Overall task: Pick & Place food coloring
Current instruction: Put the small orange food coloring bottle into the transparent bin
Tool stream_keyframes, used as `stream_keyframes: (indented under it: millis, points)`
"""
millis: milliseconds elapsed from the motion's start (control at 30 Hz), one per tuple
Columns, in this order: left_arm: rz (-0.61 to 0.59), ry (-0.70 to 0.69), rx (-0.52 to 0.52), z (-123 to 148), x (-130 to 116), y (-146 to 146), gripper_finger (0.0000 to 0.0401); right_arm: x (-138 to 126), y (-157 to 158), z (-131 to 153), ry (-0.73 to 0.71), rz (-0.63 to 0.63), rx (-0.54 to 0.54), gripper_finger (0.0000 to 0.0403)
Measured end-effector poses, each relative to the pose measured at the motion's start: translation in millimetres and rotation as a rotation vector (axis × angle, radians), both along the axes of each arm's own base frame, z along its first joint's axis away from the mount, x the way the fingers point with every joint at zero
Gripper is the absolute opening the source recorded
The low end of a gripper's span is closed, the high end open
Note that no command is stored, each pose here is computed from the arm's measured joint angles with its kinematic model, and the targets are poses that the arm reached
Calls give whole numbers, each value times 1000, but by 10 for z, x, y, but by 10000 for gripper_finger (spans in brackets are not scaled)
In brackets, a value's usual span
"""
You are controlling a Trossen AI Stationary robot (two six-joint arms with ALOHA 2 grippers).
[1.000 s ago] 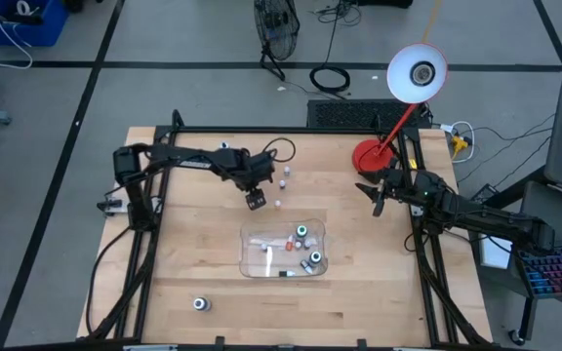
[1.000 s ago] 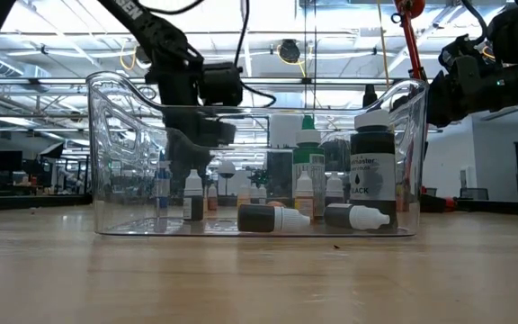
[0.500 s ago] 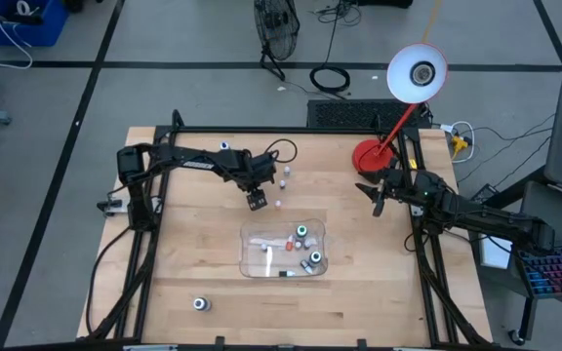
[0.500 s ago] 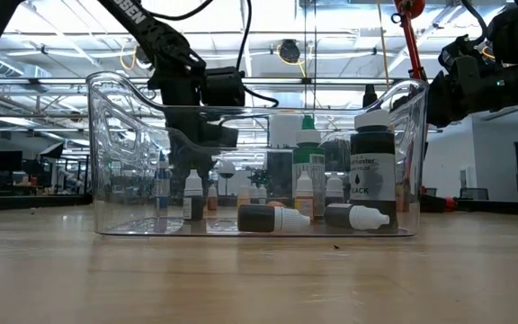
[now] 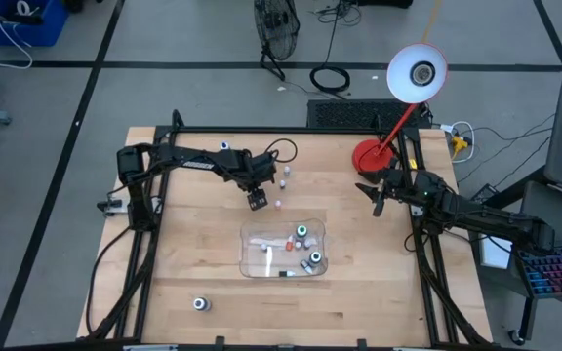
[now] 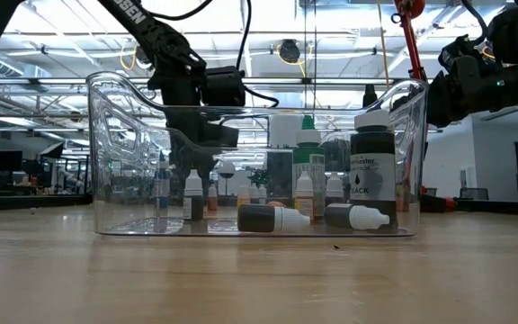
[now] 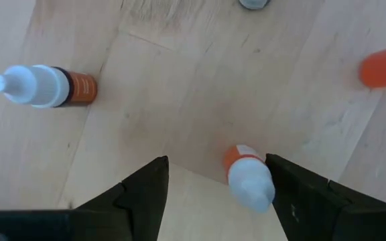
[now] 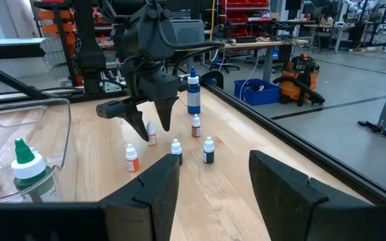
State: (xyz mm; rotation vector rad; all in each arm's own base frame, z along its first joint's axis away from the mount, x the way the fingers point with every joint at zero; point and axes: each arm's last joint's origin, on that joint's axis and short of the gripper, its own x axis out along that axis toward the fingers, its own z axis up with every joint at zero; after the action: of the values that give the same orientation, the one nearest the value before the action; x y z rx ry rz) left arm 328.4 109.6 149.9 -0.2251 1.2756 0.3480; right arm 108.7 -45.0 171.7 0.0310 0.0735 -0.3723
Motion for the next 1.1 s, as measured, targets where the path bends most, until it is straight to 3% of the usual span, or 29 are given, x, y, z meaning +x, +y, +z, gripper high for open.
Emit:
stream_keyframes:
  millis: [200, 533, 700, 833, 967, 1100]
  points:
    - [0, 0, -1, 1, 0, 0, 222, 0, 0, 0, 0, 0, 0, 171]
    - [-15, -2, -56, 0, -8, -19, 64, 0, 0, 0, 0, 0, 0, 171]
    - [-73, 27, -90, 103, 34, -119, 64, 0, 0, 0, 0, 0, -1, 171]
    - [-135, 79, -47, 330, 117, -329, 64, 0, 0, 0, 0, 0, 0, 171]
    - [-220, 77, 19, 703, 228, -692, 64, 0, 0, 1, -1, 0, 0, 171]
    - [-345, -10, 53, 1036, 339, -1214, 64, 0, 0, -1, 0, 0, 0, 171]
